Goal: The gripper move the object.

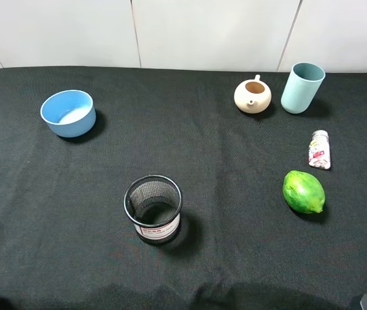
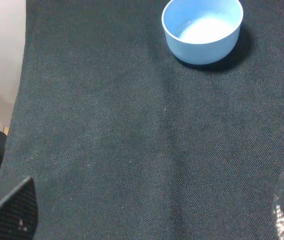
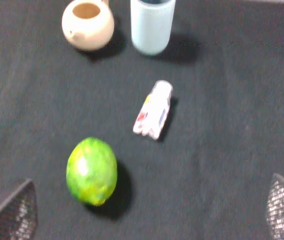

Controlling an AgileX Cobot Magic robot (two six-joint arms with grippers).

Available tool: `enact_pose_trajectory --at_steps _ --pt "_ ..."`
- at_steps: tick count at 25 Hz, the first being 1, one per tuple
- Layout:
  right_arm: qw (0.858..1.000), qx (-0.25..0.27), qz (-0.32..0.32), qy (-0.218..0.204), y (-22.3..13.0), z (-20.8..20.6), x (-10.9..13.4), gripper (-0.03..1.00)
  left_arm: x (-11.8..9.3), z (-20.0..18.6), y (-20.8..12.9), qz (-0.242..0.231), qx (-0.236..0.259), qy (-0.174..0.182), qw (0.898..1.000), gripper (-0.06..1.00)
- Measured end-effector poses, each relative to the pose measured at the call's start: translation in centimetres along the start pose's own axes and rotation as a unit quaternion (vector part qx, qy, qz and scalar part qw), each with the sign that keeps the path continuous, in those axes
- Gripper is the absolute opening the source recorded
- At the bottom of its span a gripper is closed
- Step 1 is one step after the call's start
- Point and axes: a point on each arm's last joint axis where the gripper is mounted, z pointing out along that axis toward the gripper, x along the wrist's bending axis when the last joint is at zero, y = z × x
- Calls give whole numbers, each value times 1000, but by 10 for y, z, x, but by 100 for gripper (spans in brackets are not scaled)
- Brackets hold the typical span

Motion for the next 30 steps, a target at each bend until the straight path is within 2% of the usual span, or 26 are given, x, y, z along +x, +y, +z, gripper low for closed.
enact_pose_trajectory --at_steps 4,12,30 --pt "998 -59 -3 -7 -17 0 -1 69 0 0 0 0 0 0 1000 99" --pt "998 -63 -5 -15 -23 17 -3 69 0 0 0 0 0 0 1000 99" --pt "997 -69 -6 -16 -22 18 -3 69 0 0 0 0 0 0 1000 99"
